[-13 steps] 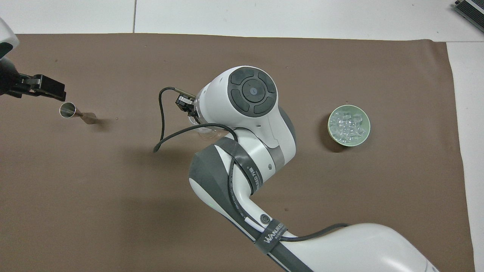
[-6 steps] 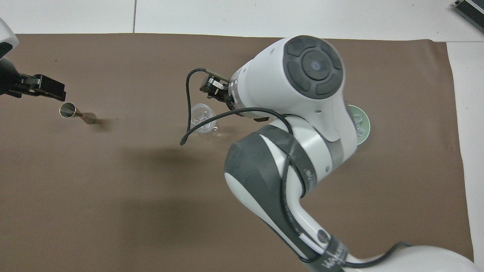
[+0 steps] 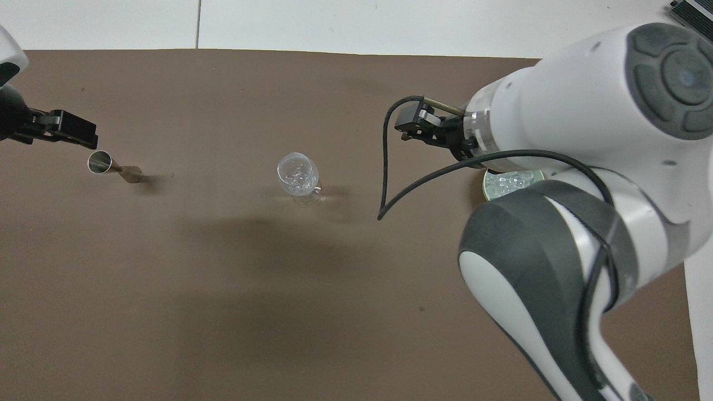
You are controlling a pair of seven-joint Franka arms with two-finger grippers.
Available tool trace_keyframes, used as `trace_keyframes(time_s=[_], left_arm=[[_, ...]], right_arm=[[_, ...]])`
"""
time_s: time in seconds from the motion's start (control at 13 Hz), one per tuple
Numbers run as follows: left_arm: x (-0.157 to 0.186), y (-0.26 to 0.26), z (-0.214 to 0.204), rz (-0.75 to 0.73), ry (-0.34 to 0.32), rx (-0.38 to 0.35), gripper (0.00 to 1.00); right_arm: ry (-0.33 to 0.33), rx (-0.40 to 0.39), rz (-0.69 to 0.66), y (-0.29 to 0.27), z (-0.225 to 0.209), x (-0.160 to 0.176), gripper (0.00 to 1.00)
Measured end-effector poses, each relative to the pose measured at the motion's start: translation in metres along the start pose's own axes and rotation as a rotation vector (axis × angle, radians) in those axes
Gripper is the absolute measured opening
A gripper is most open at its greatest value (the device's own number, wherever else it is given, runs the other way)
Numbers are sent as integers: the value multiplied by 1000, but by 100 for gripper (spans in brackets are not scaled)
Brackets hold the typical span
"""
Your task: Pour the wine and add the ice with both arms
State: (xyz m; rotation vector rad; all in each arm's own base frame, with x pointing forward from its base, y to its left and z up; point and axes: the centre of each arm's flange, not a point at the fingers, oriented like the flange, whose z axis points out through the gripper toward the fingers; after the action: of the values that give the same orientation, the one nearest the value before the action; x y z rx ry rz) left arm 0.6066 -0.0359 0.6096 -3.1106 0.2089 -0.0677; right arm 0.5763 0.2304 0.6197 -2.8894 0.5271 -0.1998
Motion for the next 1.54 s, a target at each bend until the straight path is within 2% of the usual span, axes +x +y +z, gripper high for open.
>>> trace_keyframes(time_s=[0.31, 0.46, 0.69, 0.92, 1.08, 1.31, 1.54], left_arm=[[0, -1, 0, -2, 0, 0, 100], [0, -1, 0, -2, 0, 0, 100], [0, -2, 0, -4, 1, 1, 100], [0, -3, -4, -6, 11, 2, 100], [0, -2, -6, -4, 15, 2, 100], [0, -2, -6, -3, 15, 1, 100], [0, -2, -6, -3, 15, 2, 100]], right_arm=[[-12, -101, -111, 46, -30, 1, 100], [-18, -123, -157, 65, -33, 12, 100], [-85, -173, -202, 107, -33, 29, 100], [-115, -191, -258, 154, -36, 50, 100], [-131, -216, -278, 178, -28, 51, 100], [-111, -223, -300, 205, -15, 39, 100], [-96, -220, -297, 212, -20, 36, 100]])
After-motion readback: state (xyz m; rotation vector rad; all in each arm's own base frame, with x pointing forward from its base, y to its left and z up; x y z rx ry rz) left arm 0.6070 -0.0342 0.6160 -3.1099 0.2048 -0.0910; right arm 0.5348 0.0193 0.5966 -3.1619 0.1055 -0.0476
